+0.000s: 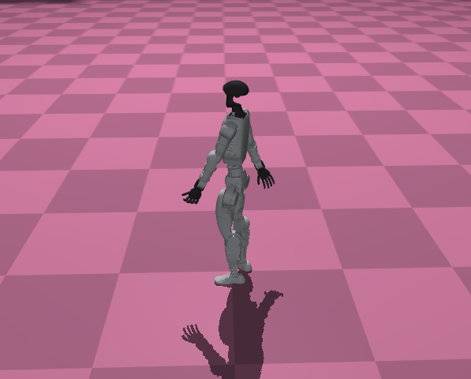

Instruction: Upper body actions

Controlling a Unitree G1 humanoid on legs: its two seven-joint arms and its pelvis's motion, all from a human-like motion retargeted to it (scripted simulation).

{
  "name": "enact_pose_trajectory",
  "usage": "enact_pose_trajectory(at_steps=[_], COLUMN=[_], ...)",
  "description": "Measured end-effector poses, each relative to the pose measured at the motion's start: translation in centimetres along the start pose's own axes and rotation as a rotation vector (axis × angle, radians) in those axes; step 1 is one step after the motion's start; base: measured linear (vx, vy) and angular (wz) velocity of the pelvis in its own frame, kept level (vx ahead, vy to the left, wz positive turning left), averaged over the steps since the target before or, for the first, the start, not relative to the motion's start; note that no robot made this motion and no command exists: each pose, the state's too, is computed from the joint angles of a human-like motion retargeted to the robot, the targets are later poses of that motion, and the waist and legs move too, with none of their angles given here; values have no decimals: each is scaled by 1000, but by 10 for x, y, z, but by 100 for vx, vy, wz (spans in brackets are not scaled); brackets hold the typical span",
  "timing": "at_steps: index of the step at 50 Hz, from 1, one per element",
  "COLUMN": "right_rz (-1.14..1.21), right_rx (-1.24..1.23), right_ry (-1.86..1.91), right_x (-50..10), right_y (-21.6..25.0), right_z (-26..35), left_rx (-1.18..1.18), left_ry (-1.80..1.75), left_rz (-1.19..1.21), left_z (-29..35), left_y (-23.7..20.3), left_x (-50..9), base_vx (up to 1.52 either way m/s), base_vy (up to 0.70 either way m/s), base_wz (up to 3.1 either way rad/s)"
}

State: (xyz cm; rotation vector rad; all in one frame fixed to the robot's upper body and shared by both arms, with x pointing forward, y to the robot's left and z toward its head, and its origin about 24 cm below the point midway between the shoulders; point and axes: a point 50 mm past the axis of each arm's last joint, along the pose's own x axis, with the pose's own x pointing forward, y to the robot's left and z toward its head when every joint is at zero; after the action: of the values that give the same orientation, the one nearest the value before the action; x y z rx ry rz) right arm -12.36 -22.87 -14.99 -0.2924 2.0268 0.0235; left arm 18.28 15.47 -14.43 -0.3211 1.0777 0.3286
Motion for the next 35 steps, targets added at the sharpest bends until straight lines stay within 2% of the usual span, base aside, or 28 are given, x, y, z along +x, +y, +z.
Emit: enact_pose_trajectory(at_steps=[5, 11, 15, 18, 22, 27, 31, 35], right_rz=[26, 151, 228, 227, 216, 180, 132, 62], right_rx=[-178, -384, -466, -505, -549, -537, -460, -343], right_ry=[-292, -798, -1092, -1202, -1215, -1068, -819, -502], right_x=[-31, -126, -195, -225, -229, -178, -111, -50], right_y=[-5, 32, 57, 64, 66, 55, 38, 17], right_z=[112, 251, 302, 318, 319, 291, 236, 152], left_rx=[-125, -324, -440, -511, -549, -493, -369, -184], left_ry=[458, 906, 1090, 1182, 1194, 1031, 818, 524], left_rz=[116, 213, 230, 272, 307, 284, 280, 171], left_z=[-122, -251, -301, -321, -324, -287, -223, -128], left_y=[67, 128, 146, 146, 143, 137, 120, 78], left_x=[-30, -123, -189, -220, -224, -166, -97, -35], base_vx=[0, 0, 0, 0, 0, 2, 5, 2], base_vy=[2, 0, 0, 0, 0, 0, 0, -2], base_wz=[3, 0, 0, 0, 0, 8, 30, 22])
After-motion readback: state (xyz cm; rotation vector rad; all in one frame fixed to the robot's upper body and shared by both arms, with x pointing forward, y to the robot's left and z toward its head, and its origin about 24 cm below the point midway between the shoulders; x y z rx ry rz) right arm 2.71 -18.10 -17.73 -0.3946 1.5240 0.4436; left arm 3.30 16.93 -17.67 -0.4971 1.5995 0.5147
